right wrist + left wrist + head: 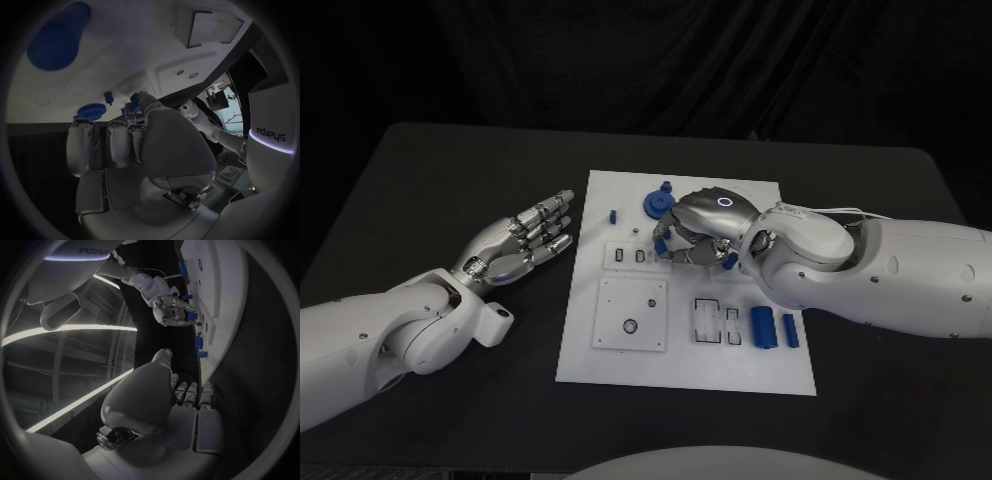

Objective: Assemble the parts on the task board

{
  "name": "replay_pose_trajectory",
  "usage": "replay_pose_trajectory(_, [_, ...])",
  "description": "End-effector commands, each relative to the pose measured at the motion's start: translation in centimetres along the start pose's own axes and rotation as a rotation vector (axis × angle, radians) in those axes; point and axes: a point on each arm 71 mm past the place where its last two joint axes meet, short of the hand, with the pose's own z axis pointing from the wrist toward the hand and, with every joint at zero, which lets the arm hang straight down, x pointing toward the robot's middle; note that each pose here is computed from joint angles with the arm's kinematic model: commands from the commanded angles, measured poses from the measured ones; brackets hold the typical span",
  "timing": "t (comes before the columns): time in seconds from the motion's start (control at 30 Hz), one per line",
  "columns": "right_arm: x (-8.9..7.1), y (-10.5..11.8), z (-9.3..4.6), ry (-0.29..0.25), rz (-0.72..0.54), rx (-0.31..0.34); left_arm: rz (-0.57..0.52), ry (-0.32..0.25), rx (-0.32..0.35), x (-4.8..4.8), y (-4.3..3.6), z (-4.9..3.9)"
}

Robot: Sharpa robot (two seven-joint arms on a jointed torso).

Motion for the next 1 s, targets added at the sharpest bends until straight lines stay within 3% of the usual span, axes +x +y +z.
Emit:
replay_pose_trajectory(0.03, [0.47, -0.30, 0.03, 0.032, -0.046, 0.052, -0.012, 0.008, 0.097, 0.12, -0.76, 0.03])
replay_pose_trajectory(1.0, [1.10, -0.02, 0.27, 0.083, -0.071, 0.061, -0.013, 0.010, 0.094, 0.06, -0.66, 0.09])
